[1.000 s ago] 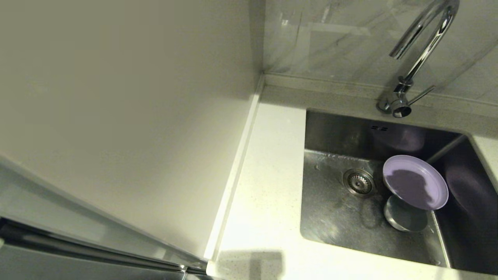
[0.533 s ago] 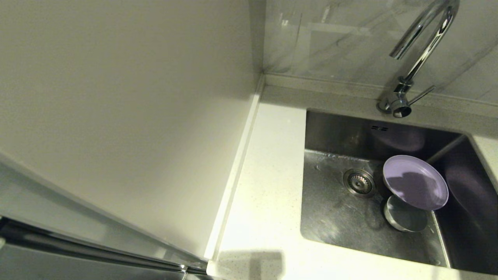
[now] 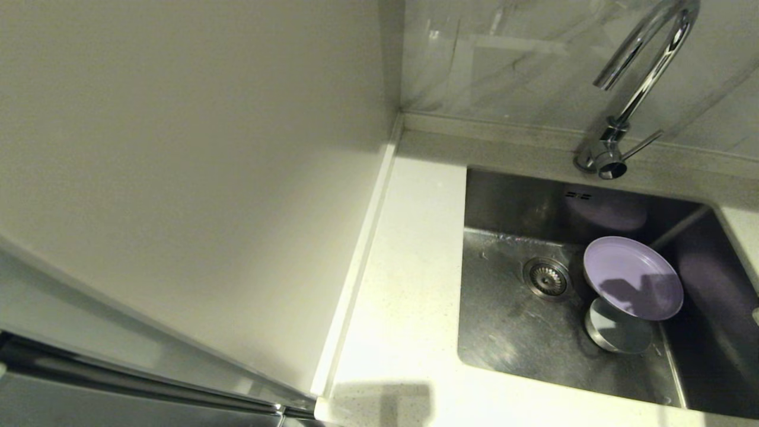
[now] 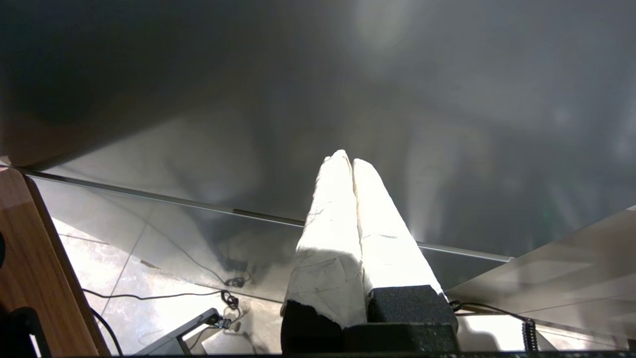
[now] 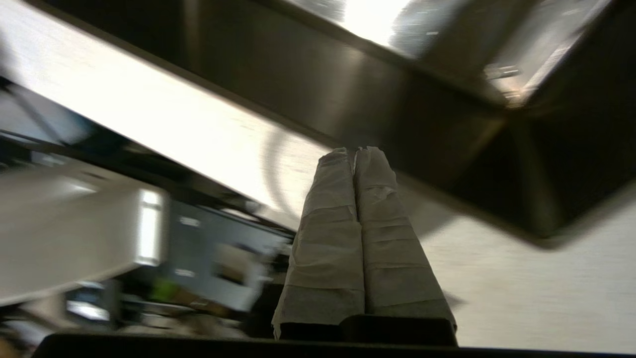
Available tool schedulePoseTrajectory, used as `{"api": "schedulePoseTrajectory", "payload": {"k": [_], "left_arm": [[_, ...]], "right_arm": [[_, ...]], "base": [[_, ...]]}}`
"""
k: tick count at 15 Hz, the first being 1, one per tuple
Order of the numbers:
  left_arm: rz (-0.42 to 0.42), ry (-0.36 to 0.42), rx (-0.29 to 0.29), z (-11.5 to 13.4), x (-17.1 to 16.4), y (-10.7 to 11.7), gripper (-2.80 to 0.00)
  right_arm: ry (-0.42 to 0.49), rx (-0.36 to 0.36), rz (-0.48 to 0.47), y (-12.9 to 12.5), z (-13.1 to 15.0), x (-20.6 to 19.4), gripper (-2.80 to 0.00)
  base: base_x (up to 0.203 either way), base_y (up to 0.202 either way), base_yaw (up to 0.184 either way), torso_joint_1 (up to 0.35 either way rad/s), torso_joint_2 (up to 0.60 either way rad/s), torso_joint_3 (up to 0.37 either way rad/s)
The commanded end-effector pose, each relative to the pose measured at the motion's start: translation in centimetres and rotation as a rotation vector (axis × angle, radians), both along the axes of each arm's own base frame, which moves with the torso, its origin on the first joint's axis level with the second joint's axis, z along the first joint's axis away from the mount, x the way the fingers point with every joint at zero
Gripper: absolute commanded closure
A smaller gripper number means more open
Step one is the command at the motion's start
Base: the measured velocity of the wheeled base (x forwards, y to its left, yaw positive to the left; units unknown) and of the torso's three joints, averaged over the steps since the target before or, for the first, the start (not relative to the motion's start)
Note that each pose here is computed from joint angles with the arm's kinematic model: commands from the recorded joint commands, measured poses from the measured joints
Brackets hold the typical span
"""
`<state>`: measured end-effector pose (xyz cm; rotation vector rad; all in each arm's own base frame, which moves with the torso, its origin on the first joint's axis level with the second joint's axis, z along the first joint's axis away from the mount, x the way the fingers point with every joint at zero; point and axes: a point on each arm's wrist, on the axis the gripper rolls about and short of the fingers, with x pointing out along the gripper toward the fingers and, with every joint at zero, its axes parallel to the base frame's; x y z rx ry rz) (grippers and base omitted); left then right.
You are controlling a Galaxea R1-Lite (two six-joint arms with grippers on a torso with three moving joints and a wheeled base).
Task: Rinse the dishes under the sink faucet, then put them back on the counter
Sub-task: Turn on the faucet
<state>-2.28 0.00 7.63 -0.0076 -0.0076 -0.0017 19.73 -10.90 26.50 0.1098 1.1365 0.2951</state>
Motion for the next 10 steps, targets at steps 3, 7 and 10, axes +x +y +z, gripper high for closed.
{"api": "schedulePoseTrajectory", "payload": {"k": [3, 7, 10], "left_arm": [[0.000, 0.003, 0.000, -0.1, 0.0, 0.0, 0.00], [0.000, 0.003, 0.000, -0.1, 0.0, 0.0, 0.00], [0.000, 0.003, 0.000, -0.1, 0.0, 0.0, 0.00]], "right_arm": [[-0.011, 0.133, -0.095, -1.7, -0.5, 1.1, 0.00], [-0.018, 0.540, -0.443, -1.3, 2.8, 6.2, 0.00], [-0.097, 0.775, -0.556, -1.7, 2.6, 12.4, 0.00]], "base": [[0.000, 0.000, 0.000, 0.000, 0.00, 0.000], [0.000, 0.000, 0.000, 0.000, 0.00, 0.000], [0.000, 0.000, 0.000, 0.000, 0.00, 0.000]]}}
